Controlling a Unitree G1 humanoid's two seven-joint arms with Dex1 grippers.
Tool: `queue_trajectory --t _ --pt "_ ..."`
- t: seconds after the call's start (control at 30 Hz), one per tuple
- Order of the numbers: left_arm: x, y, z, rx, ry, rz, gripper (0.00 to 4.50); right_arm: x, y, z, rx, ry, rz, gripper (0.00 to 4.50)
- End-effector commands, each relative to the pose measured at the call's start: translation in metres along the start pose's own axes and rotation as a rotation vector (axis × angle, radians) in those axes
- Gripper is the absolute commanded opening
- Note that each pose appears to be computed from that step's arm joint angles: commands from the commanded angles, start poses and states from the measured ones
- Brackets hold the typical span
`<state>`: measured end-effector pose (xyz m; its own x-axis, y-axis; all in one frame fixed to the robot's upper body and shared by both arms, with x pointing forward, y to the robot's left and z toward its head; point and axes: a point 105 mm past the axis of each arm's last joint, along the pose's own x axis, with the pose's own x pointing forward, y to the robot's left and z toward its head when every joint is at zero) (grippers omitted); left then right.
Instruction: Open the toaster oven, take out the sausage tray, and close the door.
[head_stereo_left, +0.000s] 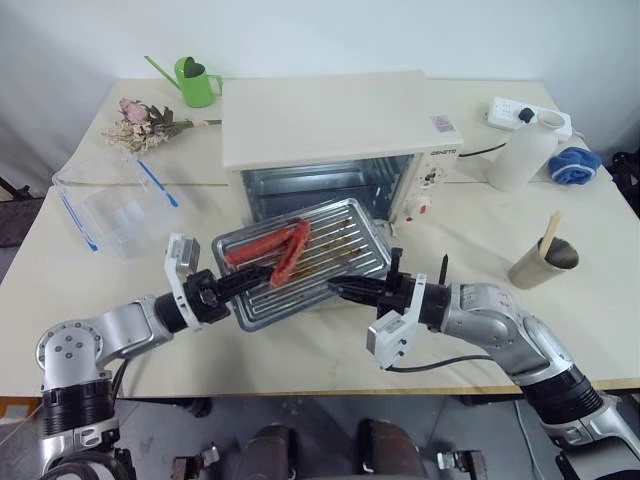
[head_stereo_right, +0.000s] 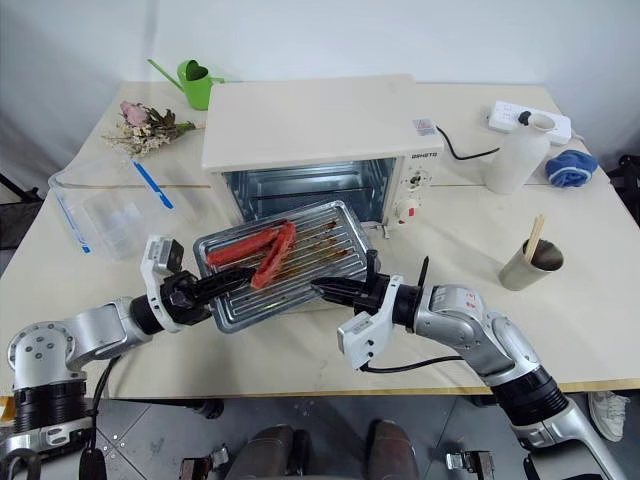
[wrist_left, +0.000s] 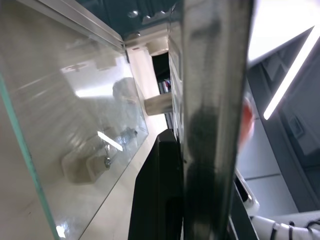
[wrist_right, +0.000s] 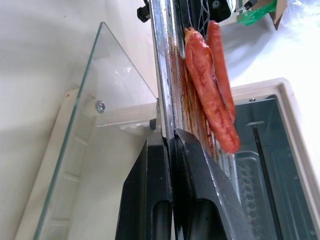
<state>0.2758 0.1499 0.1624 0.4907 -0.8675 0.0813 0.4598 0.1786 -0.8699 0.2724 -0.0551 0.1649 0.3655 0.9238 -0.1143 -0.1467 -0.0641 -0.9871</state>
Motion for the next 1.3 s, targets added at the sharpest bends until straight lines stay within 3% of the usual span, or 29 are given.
queue_trajectory --t 0.03,0.1,0.13,0.33,0.5,0.67,0.73,0.8,1.1,1.13,1.3 --pt "0.003 -0.017 0.003 0.017 -0.025 -0.029 0.05 -0.003 -0.010 0.001 0.056 -0.022 -0.042 0.03" --pt "0.003 -0.017 0.003 -0.014 -0.051 -0.024 0.05 -0.004 -0.011 0.001 0.106 -0.028 -0.053 0.03" --pt "0.004 -0.018 0.003 -0.028 -0.063 -0.027 0.00 -0.005 -0.012 0.001 0.118 -0.029 -0.059 0.60" --pt "-0.005 -0.008 -0.006 -0.074 -0.083 0.004 0.00 -0.015 -0.008 0.004 0.203 -0.058 -0.009 2.49" --pt "-0.048 -0.008 -0.010 -0.099 -0.213 -0.031 0.00 -0.054 -0.006 -0.005 0.479 -0.073 0.019 4.24" --pt "-0.070 -0.012 -0.017 -0.087 -0.360 -0.036 0.00 -0.088 0.002 -0.035 0.620 0.044 0.035 4.24" --pt "-0.079 -0.011 -0.023 -0.096 -0.423 -0.016 0.00 -0.099 0.005 -0.048 0.678 0.086 0.019 3.86" --pt "-0.085 -0.013 -0.029 -0.096 -0.489 0.000 0.00 -0.108 0.013 -0.059 0.736 0.126 0.034 3.33" --pt "-0.113 -0.018 -0.051 -0.139 -0.777 0.083 0.00 -0.121 0.043 -0.099 0.993 0.245 0.032 0.20" --pt "-0.115 -0.019 -0.053 -0.140 -0.799 0.088 0.00 -0.121 0.048 -0.101 1.022 0.253 0.050 0.03" --pt "-0.136 -0.023 -0.063 -0.151 -0.959 0.128 0.00 -0.109 0.067 -0.115 1.124 0.267 0.089 0.03"
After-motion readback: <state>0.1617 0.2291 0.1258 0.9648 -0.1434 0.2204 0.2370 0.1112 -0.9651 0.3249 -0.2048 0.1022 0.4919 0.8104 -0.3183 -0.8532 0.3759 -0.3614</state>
